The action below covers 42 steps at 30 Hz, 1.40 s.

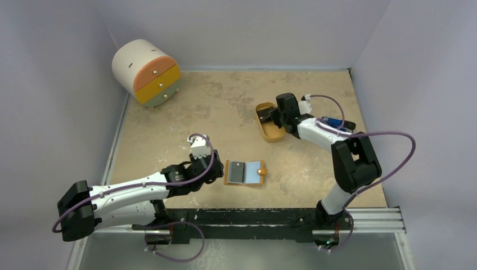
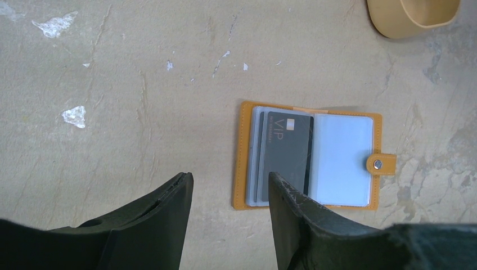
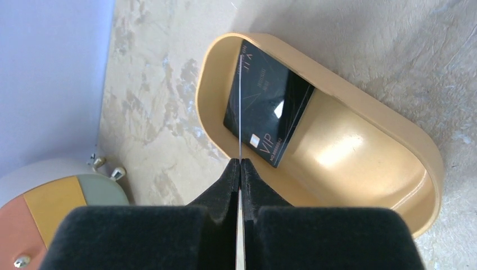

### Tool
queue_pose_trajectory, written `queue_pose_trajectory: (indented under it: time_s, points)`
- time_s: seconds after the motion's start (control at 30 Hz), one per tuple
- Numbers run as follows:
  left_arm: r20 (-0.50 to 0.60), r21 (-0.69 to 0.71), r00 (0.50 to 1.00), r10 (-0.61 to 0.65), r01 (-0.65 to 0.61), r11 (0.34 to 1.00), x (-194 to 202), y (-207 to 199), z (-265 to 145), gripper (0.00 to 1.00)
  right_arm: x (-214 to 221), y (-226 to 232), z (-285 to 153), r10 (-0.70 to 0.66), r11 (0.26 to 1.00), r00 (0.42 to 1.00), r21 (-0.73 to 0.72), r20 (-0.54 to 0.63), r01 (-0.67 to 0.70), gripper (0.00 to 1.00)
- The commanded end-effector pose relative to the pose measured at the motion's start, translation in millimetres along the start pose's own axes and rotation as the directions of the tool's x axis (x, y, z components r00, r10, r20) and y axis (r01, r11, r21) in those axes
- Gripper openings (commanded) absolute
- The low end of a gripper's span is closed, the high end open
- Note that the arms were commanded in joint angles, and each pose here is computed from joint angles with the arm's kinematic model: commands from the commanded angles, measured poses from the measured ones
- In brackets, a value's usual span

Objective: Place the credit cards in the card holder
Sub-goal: Pick up the credit card from the storage box, then turn over the card slot in the card holder.

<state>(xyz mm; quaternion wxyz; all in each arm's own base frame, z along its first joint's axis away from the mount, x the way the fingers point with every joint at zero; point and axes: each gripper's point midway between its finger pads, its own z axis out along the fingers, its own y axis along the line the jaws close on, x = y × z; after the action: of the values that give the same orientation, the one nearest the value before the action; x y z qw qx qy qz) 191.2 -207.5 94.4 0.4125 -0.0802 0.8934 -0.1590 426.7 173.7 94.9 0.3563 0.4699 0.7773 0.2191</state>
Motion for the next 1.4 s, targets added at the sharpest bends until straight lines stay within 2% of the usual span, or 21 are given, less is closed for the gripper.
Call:
queue_pose_trajectory:
  time_s: [0.0, 0.1, 0.2, 0.3, 0.43, 0.53, 0.73, 0.9, 1.0, 1.1, 1.23, 1.37]
  points:
    - [0.045, 0.017, 0.998, -0.048, 0.048, 0.999, -16.4, -10.2, -2.7, 0.51, -35.4, 33.6, -27.6, -0.049, 0.997, 0.993, -0.059, 0.109, 0.055, 0.00]
    - [0.064, 0.006, 0.997, -0.049, 0.049, 0.999, -23.0, -8.7, -5.9, 0.51, -49.0, 46.0, -50.7, -0.097, 0.990, 0.986, -0.085, 0.138, 0.109, 0.00]
    - [0.101, -0.001, 0.994, -0.052, 0.052, 0.999, -37.9, -8.6, -13.8, 0.51, -62.0, 63.3, -86.9, -0.207, 0.962, 0.965, -0.148, 0.161, 0.231, 0.00]
    - [0.137, 0.012, 0.989, -0.055, 0.053, 0.999, -52.6, -9.7, -23.9, 0.51, -64.6, 84.2, -138.9, -0.413, 0.844, 0.892, -0.291, 0.185, 0.451, 0.00]
    - [0.145, 0.077, 0.988, -0.047, 0.036, 0.996, -62.0, -20.8, -33.8, 0.52, -27.2, 58.3, -186.5, -0.660, 0.655, 0.748, -0.430, 0.074, 0.621, 0.00]
    - [0.131, 0.142, 0.990, -0.045, 0.026, 0.990, -60.7, -35.1, -34.2, 0.52, 15.9, 19.3, -212.5, -0.753, 0.579, 0.654, -0.552, -0.079, 0.600, 0.00]
    - [0.051, 0.263, 0.996, -0.073, 0.057, 0.963, -37.5, -72.1, -15.9, 0.51, 84.2, -65.6, -232.6, -0.816, 0.564, 0.486, -0.616, -0.314, 0.549, 0.00]
    - [-0.057, 0.314, 0.996, -0.064, 0.079, 0.946, -6.0, -96.2, 4.6, 0.48, 102.9, -94.5, -244.4, -0.806, 0.584, 0.435, -0.659, -0.402, 0.474, 0.00]
    - [-0.087, 0.351, 0.994, -0.059, 0.086, 0.932, 2.7, -112.1, 11.9, 0.49, 90.9, -116.4, -233.4, -0.786, 0.617, 0.460, -0.559, -0.412, 0.554, 0.00]
    - [-0.116, 0.372, 0.993, -0.022, 0.064, 0.926, 13.4, -123.9, 19.4, 0.55, 74.0, -136.6, -224.8, -0.738, 0.675, 0.540, -0.431, -0.404, 0.599, 0.00]
    - [-0.144, 0.311, 0.981, 0.132, -0.082, 0.947, 36.4, -131.1, 35.0, 0.60, 59.1, -144.9, -221.2, -0.665, 0.747, 0.656, -0.343, -0.357, 0.570, 0.00]
    - [-0.150, 0.236, 0.959, 0.242, -0.203, 0.950, 53.7, -127.9, 43.6, 0.57, 45.7, -144.6, -227.0, -0.643, 0.764, 0.704, -0.323, -0.302, 0.559, 0.00]
